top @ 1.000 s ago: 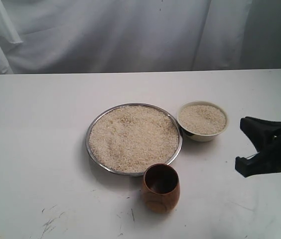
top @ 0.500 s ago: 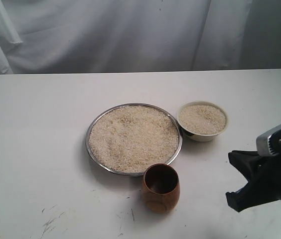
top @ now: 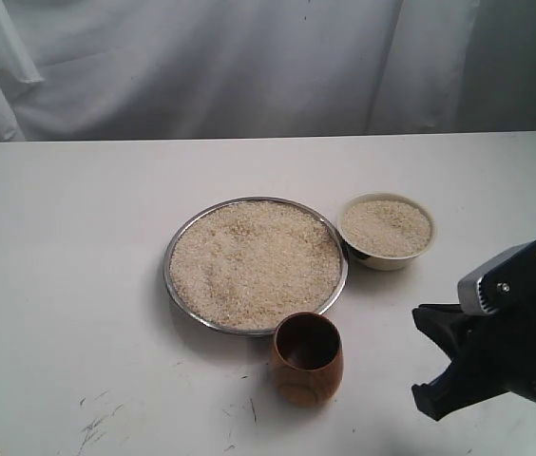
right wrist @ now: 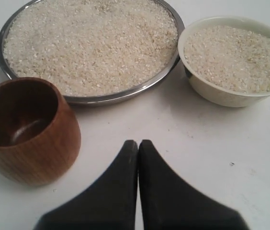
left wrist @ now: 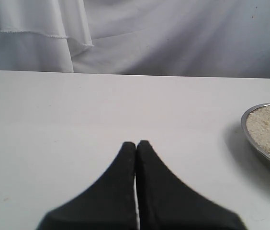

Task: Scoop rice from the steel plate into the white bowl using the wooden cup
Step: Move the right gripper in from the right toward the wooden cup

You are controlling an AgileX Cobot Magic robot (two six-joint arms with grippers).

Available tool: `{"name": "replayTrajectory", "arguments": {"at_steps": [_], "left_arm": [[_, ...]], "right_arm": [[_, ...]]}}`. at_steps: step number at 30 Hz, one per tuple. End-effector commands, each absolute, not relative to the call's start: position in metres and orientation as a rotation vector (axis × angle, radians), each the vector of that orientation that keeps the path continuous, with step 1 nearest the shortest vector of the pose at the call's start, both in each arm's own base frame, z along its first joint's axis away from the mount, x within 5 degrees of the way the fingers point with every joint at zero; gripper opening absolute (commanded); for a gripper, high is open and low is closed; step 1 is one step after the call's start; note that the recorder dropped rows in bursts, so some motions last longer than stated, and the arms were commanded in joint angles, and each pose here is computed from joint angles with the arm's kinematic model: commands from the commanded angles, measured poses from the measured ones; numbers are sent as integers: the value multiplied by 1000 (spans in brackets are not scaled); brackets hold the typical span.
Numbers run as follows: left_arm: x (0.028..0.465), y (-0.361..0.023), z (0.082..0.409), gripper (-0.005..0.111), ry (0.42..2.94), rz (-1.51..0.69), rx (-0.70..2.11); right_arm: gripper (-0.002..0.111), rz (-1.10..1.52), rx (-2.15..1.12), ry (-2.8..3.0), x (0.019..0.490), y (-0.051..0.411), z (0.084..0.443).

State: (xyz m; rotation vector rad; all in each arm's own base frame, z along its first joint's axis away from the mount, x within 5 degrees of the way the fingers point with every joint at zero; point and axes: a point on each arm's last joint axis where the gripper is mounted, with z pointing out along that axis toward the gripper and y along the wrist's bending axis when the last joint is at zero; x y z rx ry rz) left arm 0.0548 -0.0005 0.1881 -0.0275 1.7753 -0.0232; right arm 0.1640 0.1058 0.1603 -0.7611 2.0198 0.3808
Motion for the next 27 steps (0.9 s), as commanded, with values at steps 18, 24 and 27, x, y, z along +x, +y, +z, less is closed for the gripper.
{"name": "replayTrajectory", "arguments": {"at_steps": [18,24,27], "left_arm": [[55,-1,187,0,1768,-27,-30],[55,-1,187,0,1768,-27,-30],[55,-1,187,0,1768,-27,-30]], "right_arm": [[0,491,-759,1935,170,118,152],[0,501,-760,1909,169,119,154],[0,514,-802,1843,162,119,153]]}}
